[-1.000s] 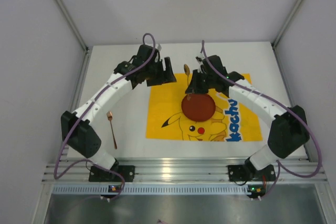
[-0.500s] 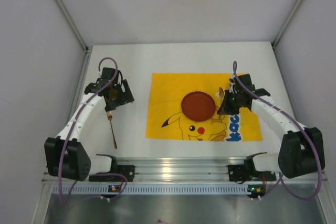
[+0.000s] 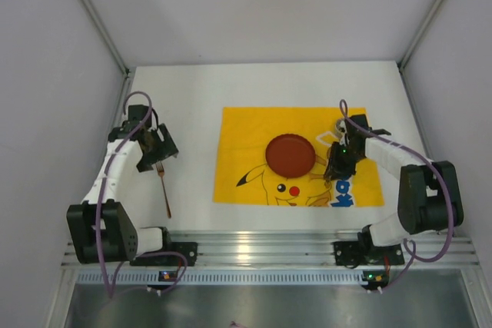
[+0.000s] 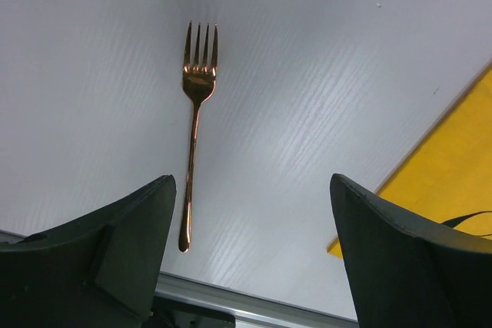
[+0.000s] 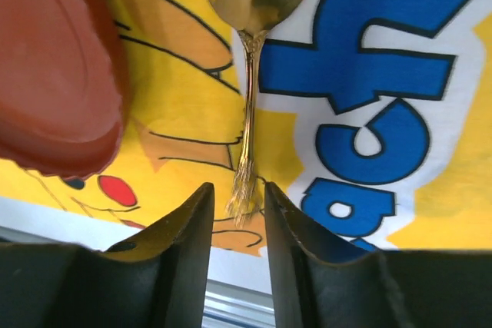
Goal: Set the dinner table for one person
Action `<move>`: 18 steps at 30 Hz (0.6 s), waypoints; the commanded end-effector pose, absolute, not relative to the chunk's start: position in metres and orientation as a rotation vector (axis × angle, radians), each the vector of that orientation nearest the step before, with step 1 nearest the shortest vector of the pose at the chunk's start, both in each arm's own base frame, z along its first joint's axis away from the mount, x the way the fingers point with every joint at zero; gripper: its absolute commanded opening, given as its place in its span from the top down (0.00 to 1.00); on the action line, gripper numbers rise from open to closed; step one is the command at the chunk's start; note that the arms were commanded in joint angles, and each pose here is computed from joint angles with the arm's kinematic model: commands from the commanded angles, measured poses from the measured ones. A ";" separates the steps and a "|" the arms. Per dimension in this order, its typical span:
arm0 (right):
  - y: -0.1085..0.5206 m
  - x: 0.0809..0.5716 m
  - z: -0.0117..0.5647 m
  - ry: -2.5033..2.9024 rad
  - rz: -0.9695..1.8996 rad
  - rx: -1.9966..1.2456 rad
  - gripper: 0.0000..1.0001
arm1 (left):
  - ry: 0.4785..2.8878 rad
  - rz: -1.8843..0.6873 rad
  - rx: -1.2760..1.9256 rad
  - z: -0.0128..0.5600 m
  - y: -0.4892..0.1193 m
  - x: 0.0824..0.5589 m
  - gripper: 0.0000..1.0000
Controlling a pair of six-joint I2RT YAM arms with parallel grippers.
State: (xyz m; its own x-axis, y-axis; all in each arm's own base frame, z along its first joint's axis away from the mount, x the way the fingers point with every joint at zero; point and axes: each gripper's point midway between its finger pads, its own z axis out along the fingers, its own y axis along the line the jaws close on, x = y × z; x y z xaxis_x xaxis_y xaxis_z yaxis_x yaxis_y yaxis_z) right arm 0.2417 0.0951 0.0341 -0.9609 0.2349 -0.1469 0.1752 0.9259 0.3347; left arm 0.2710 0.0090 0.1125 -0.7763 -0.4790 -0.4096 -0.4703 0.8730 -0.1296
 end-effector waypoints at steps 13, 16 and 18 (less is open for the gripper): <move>0.061 0.247 0.068 2.868 0.237 0.319 0.34 | 2.741 0.088 -0.765 0.073 0.044 0.264 0.30; 0.059 0.250 0.077 2.849 0.233 0.319 0.34 | 2.756 0.066 -0.776 0.061 0.042 0.267 0.33; 0.060 0.252 0.081 2.840 0.233 0.316 0.34 | 2.778 0.056 -0.774 0.054 0.040 0.267 0.34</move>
State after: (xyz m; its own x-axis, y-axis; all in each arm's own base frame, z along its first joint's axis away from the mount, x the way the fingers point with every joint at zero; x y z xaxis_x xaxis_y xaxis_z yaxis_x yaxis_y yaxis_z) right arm 0.2424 0.0657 0.0591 -0.9531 0.2334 -0.1928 0.1958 0.9609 0.1957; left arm 0.2611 0.0406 0.0607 -0.8210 -0.5124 -0.2517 -0.5266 0.8500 -0.0127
